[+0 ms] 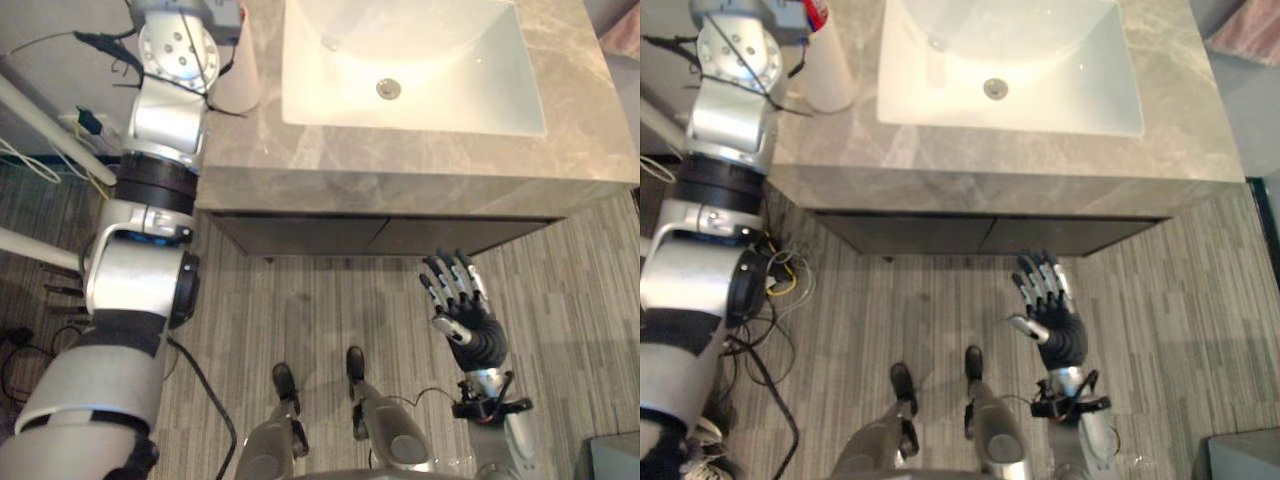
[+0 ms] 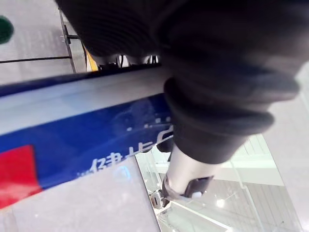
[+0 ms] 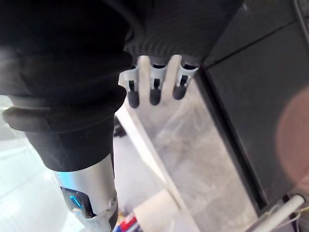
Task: Organize washtable
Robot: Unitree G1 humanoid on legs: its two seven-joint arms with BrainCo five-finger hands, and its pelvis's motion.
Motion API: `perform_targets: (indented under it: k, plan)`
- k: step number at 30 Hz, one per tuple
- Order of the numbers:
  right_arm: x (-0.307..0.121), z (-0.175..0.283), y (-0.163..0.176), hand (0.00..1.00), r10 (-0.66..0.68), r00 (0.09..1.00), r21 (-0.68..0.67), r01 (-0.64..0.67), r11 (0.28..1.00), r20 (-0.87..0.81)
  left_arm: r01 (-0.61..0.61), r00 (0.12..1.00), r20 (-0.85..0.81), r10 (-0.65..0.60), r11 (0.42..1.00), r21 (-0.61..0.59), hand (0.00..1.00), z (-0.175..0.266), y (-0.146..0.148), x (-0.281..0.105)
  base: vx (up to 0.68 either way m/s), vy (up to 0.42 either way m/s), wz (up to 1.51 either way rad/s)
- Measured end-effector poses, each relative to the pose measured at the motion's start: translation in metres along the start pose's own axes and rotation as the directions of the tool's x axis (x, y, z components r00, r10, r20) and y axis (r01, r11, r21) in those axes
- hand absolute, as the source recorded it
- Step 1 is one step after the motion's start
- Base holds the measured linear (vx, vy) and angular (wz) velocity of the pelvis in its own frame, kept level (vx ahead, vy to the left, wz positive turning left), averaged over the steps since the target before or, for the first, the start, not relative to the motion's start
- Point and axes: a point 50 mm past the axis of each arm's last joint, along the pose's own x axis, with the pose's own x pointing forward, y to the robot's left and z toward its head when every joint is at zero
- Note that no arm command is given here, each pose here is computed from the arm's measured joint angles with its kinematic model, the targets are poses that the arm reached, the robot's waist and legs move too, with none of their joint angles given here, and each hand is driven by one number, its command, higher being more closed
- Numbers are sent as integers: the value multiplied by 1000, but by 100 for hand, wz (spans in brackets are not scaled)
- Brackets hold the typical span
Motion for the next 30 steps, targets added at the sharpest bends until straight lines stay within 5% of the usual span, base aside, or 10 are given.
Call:
perform_targets:
  k: [13, 14, 30]
  plan:
    - [-7, -2, -1, 0, -3, 1000, 2, 3, 1000, -21, 21, 1000, -21, -21, 1000, 7, 100, -6, -1, -3, 5, 1, 0]
    - [-7, -2, -1, 0, -2, 1000, 3, 2, 1000, -22, 26, 999, -24, -26, 1000, 8, 0, -8, -1, -4, 0, 0, 0]
    - [-11, -4, -3, 0, -5, 999, 12, 6, 1000, -41, 83, 996, -41, -84, 996, -30, 0, -15, -3, -10, 0, 0, 0]
